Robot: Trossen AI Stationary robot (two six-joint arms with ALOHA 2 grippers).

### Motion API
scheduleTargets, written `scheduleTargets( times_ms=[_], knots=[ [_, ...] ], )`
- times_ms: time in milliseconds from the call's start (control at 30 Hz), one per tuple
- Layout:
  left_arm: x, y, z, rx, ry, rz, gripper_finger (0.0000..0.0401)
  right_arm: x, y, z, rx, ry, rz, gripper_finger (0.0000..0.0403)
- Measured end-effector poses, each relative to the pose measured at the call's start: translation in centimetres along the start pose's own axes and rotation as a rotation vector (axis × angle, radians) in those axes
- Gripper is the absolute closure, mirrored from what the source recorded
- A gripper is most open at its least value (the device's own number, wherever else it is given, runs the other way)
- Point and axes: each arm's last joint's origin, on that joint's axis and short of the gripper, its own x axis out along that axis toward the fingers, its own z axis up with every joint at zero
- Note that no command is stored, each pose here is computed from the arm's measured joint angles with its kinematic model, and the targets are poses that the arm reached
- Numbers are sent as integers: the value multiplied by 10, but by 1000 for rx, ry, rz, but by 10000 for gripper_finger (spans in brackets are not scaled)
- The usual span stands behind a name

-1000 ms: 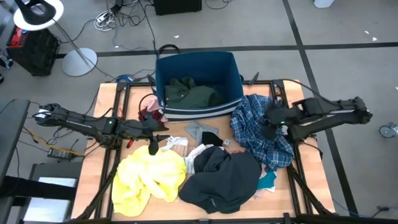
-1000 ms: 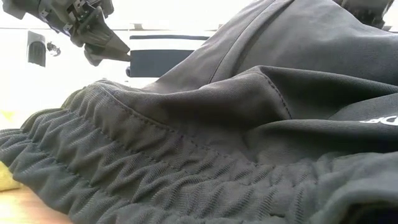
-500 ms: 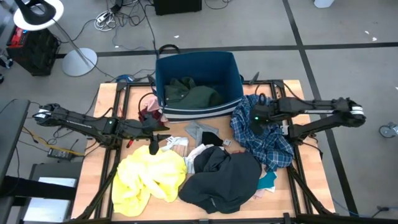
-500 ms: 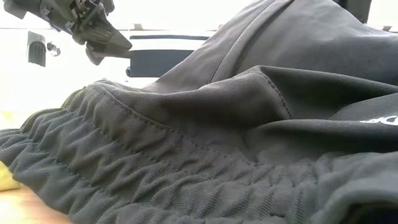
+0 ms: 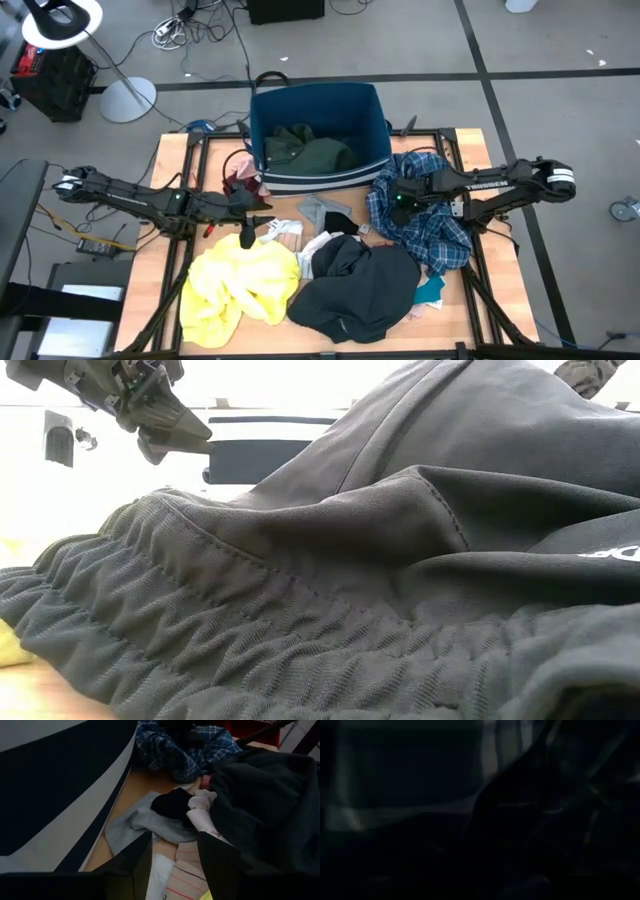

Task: Sort clothes
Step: Put the blue shirt into the blue laundry bin

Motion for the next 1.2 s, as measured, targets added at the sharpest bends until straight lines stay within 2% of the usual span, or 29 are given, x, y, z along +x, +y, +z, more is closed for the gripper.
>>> scheduleTargets(
  times_ms=[33, 100, 200, 333, 533, 767, 1000, 1200],
  knots=[
    [0, 0, 0, 0, 0, 0, 238, -2, 0, 0, -6, -3, 2, 355],
    [0, 0, 0, 1, 0, 0, 238, -10, 0, 0, -7, -6, 4, 381],
    [0, 0, 0, 29, 5, 2, 238, -38, -1, 0, -5, -30, -12, 378],
    [0, 0, -1, 134, 6, 2, 238, -96, -8, 0, -16, -113, -48, 387],
    [0, 0, 1, 132, -11, 2, 238, -190, -29, -6, 41, -345, -24, 387],
    [0, -1, 3, 115, -32, 3, 238, -271, -48, -4, 53, -605, 37, 387],
    [0, -1, 5, 84, -51, -3, 238, -336, -41, 20, -7, -891, 91, 387],
    [0, 2, 11, 63, -106, 34, 238, -384, -19, 61, -63, -1189, 145, 387]
  ],
)
